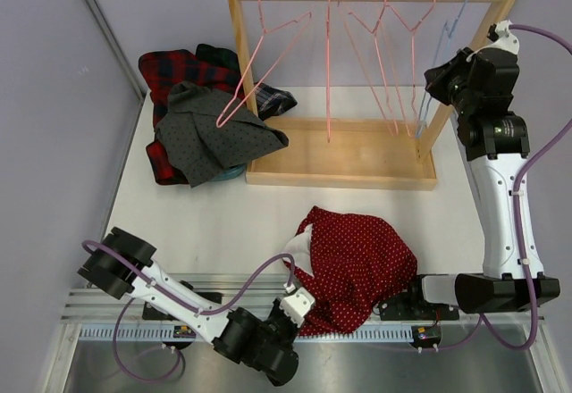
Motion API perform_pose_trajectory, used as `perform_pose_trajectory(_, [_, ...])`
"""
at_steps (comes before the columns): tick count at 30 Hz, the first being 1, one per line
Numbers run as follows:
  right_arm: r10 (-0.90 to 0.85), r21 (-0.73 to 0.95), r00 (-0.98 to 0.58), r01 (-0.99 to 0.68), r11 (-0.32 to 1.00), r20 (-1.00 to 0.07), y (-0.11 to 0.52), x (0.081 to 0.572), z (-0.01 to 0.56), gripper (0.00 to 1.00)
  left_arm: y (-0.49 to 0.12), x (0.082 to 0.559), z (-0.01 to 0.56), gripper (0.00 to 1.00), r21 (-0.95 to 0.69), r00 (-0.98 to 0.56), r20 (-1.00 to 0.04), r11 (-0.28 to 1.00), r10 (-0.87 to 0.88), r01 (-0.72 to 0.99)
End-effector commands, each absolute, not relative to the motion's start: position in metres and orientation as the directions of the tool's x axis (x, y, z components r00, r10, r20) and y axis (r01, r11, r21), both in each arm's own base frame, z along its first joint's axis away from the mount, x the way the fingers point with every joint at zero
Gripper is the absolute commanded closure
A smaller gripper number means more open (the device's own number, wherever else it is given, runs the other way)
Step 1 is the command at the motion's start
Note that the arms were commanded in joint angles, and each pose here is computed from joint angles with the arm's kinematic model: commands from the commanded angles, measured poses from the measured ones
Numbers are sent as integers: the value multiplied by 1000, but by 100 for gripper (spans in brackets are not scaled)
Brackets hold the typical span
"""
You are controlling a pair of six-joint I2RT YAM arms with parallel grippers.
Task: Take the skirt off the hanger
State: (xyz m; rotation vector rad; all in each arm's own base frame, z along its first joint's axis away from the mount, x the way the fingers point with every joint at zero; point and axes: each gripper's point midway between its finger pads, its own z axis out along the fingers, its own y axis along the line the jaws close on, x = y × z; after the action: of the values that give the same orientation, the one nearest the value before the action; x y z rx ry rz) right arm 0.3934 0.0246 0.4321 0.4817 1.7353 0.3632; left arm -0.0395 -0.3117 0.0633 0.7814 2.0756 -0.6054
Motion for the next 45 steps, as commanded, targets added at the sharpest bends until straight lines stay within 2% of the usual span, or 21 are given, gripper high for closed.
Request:
perform_pose_trajectory(1, [487,480,-63,100,871,-871,16,371,461,100,-324,-30,108,100,-161,-433,-877,721,208,673])
perform_pose_trajectory(4, [477,467,-61,125,875,-877,11,358,458,99,-322,-18,131,100,-102,-381,-899,740,218,665])
perform_pose_trajectory(5, [474,462,-70,133,877,-878,10,354,455,80,-322,-15,138,100,-89,-366,-903,737,224,670])
perform_pose_trajectory(7, [464,453,-61,139,881,-884,7,343,458,33,-321,-1,155,100,-57,-336,-911,732,240,678])
perform_pose_trajectory(8, [461,448,-66,146,882,-885,6,338,456,3,-323,10,162,100,-61,-348,-905,737,243,673])
perform_pose_trajectory(10, [454,442,-47,163,882,-890,1,324,461,1,-320,26,181,100,1,-294,-912,716,288,698])
perform_pose_trajectory(14, [446,435,-36,162,886,-894,-1,291,462,0,-292,85,220,100,110,-252,-907,768,338,631])
perform_pose_trajectory(16, [445,437,-15,158,885,-895,-3,270,464,1,-262,132,244,100,172,-250,-901,821,355,544])
perform_pose_trajectory(17, [442,432,-27,163,887,-897,-3,264,458,1,-236,162,261,100,146,-274,-915,875,297,462])
perform_pose_trajectory(23, [454,445,-41,140,885,-890,2,223,444,1,-134,269,354,100,78,-215,-968,971,128,226])
perform_pose_trajectory(27, [479,471,-70,105,876,-875,11,210,429,1,-106,325,399,100,66,-195,-977,989,91,132])
perform_pose_trajectory(28, [481,473,-79,104,875,-873,12,210,425,1,-100,330,430,100,34,-138,-989,993,49,111])
perform_pose_trajectory(31, [478,469,-116,100,877,-870,15,208,410,0,-90,358,455,100,-6,-99,-995,997,1,75])
perform_pose_trajectory(33, [474,463,-140,103,880,-869,16,208,399,1,-77,367,498,100,-35,-13,-999,999,-34,35])
perform_pose_trajectory(34, [471,461,-145,100,882,-870,17,209,397,1,-80,388,494,100,-31,-33,-999,999,-30,27])
perform_pose_trajectory(35, [470,458,-155,107,882,-869,17,211,390,1,-69,389,530,100,-60,44,-997,998,-60,7])
perform_pose_trajectory(38, [465,455,-179,98,885,-867,20,213,379,1,-68,430,546,100,-77,86,-993,997,-76,-5])
perform_pose_trajectory(40, [466,459,-188,85,884,-864,23,213,376,1,-66,433,597,100,-87,238,-967,996,-88,14])
perform_pose_trajectory(41, [468,460,-195,87,884,-862,23,214,372,1,-67,459,591,100,-75,241,-968,997,-69,-19])
perform_pose_trajectory(42, [467,461,-201,80,884,-861,25,214,371,1,-57,447,636,100,-82,369,-927,996,-60,-42])
perform_pose_trajectory(45, [464,459,-211,76,885,-860,27,214,368,0,-49,462,670,100,-89,524,-851,994,-44,-59])
